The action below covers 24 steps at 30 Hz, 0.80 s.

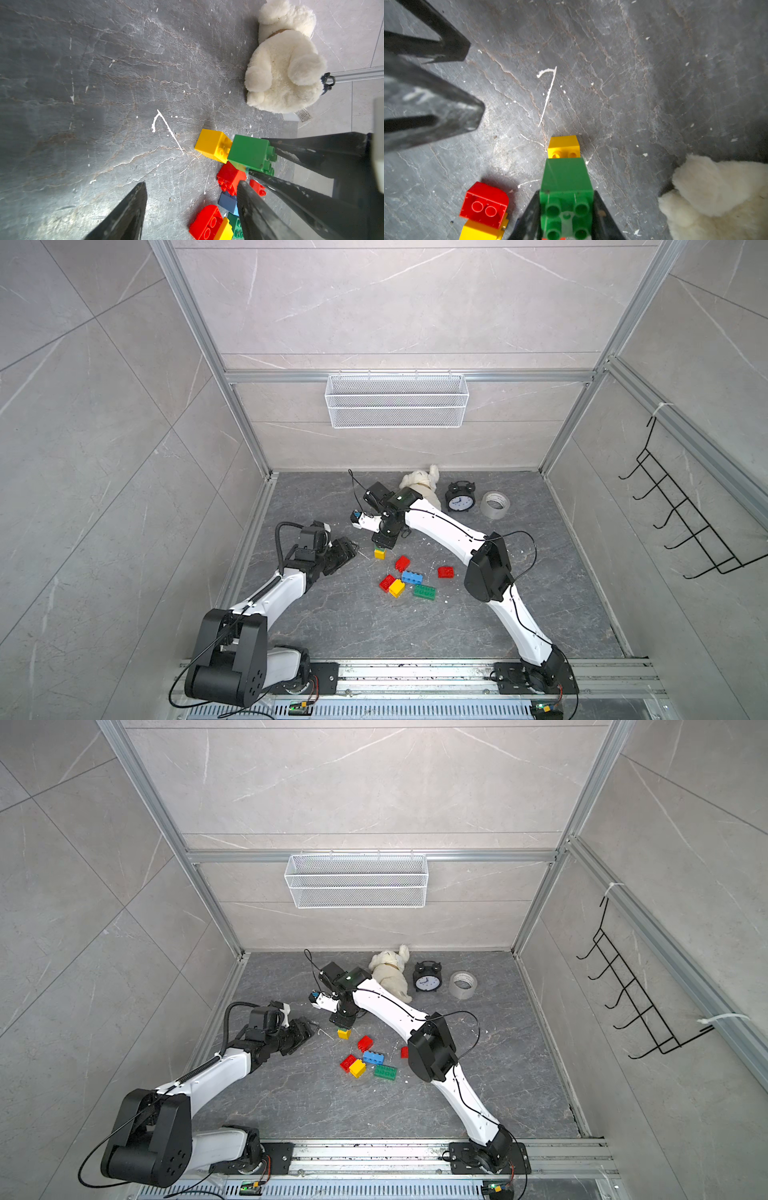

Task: Assemble the letter r with lego
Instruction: Assemble the lego brick with the lego brick.

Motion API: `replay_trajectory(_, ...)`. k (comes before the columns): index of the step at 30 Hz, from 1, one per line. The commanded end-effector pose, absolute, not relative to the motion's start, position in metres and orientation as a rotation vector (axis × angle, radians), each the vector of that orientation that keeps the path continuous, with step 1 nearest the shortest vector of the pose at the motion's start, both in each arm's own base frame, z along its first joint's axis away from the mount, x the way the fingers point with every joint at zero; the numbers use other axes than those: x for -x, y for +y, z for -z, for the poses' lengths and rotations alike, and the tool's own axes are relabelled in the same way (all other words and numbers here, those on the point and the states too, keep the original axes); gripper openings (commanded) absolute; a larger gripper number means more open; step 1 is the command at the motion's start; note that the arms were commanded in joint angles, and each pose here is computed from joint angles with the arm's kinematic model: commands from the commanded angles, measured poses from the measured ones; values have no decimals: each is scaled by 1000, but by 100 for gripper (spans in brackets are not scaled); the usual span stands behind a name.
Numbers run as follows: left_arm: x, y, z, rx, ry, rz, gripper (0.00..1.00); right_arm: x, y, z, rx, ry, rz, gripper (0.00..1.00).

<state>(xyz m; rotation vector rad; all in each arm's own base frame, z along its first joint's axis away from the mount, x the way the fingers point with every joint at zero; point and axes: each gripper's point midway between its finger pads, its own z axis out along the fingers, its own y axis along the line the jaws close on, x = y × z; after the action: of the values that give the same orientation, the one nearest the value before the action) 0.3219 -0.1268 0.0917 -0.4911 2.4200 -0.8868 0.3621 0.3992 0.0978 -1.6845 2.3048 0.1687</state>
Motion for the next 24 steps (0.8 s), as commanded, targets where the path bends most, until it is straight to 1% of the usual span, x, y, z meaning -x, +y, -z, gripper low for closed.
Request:
replay_trajectory(1, -328, -131, -98, 477, 2399, 930, 71, -359, 394, -89, 1723, 2332, -148, 24)
replay_trajectory(9, -328, -132, -96, 477, 2403, 939, 71, -356, 396, -82, 1727, 2346, -163, 25)
replay_trajectory(24, -327, -132, -92, 476, 2414, 937, 71, -358, 409, -89, 1719, 2314, -190, 25)
